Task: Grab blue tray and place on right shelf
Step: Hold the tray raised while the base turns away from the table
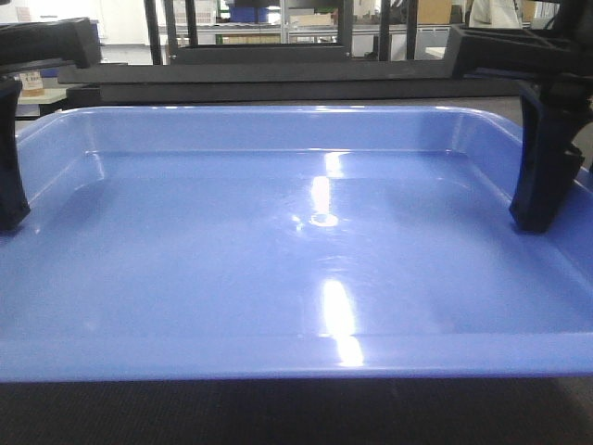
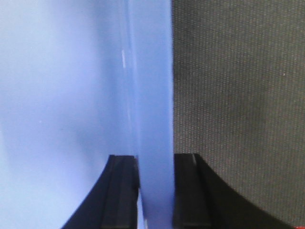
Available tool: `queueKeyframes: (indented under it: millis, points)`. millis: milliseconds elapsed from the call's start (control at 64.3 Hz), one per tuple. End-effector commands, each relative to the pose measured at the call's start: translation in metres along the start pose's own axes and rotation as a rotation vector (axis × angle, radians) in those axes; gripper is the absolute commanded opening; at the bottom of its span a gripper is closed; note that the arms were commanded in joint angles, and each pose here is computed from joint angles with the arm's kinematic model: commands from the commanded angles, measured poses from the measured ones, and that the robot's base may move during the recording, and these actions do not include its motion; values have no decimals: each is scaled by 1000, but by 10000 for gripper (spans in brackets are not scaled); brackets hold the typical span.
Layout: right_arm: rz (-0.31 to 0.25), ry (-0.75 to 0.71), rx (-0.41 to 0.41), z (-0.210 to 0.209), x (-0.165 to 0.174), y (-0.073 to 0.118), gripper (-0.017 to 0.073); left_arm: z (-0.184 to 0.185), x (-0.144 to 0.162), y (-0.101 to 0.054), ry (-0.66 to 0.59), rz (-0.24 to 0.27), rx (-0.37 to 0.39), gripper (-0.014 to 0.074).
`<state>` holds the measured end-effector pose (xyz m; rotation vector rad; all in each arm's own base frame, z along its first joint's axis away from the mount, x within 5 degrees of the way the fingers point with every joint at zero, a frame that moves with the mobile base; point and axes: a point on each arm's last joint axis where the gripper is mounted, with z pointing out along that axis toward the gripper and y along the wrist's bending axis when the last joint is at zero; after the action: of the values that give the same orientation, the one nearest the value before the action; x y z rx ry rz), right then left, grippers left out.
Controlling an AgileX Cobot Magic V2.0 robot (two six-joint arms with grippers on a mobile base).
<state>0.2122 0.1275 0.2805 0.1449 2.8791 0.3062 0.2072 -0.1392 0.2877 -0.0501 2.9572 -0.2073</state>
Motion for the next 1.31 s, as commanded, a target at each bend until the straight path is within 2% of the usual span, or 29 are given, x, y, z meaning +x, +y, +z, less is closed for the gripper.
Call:
queueKeyframes:
  millis: [0,1290]
  points:
    - [0,-77,-65,-18,-3,5,163,-13,-1,-2,-58,-22,28,-48]
    - [0,-77,-65,-18,-3,5,163,-13,-1,-2,-58,-22,28,-48]
